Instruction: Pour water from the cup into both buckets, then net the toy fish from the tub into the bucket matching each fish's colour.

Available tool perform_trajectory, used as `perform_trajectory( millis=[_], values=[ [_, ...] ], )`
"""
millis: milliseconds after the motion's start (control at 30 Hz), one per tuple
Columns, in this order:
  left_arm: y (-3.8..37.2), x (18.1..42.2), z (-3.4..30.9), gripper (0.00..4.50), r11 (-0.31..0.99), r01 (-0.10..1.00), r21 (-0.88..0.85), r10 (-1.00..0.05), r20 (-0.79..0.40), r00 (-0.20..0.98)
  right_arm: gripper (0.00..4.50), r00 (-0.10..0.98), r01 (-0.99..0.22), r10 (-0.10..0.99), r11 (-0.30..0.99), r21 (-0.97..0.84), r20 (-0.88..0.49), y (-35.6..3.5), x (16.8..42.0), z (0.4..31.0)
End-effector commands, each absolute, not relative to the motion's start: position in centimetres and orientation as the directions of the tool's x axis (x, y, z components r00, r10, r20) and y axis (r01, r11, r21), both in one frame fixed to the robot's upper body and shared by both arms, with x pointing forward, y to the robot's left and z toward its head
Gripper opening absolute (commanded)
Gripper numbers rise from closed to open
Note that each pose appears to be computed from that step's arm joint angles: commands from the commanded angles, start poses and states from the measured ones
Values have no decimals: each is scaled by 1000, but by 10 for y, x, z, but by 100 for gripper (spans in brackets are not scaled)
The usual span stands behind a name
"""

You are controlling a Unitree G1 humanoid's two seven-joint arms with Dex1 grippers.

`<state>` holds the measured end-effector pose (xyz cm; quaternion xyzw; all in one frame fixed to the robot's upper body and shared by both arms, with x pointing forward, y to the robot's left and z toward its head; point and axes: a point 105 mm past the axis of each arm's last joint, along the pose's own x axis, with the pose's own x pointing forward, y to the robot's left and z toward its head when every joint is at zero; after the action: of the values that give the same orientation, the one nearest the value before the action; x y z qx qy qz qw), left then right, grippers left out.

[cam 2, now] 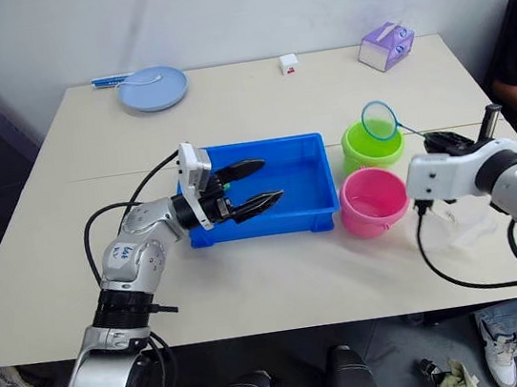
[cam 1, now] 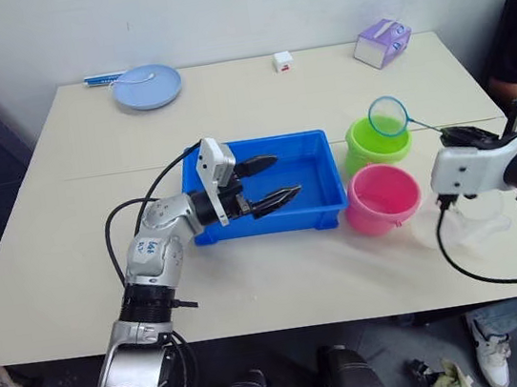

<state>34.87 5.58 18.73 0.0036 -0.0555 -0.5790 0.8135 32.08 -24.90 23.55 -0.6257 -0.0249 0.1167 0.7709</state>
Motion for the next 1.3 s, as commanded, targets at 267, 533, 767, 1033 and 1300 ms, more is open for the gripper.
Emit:
perform_trajectory(
  millis=[267, 533, 767, 1033, 1300],
  values=[
    [112, 353, 177, 450, 494, 857, 143, -866, -11, 501, 79, 842, -455, 506, 483, -748, -186, -146, 332, 209],
    [160, 341, 184, 450, 602, 777, 182, -782, -59, 620, 79, 787, -539, 561, 421, -730, -258, -117, 348, 180],
    [180, 327, 190, 450, 655, 728, 202, -732, -67, 678, 79, 740, -598, 607, 396, -697, -290, -94, 367, 163],
    [196, 322, 190, 450, 703, 680, 208, -683, -69, 727, 79, 721, -621, 609, 355, -699, -332, -77, 384, 151],
    [204, 319, 193, 450, 732, 648, 209, -652, -59, 756, 79, 681, -651, 663, 352, -673, -312, -60, 388, 151]
  ],
)
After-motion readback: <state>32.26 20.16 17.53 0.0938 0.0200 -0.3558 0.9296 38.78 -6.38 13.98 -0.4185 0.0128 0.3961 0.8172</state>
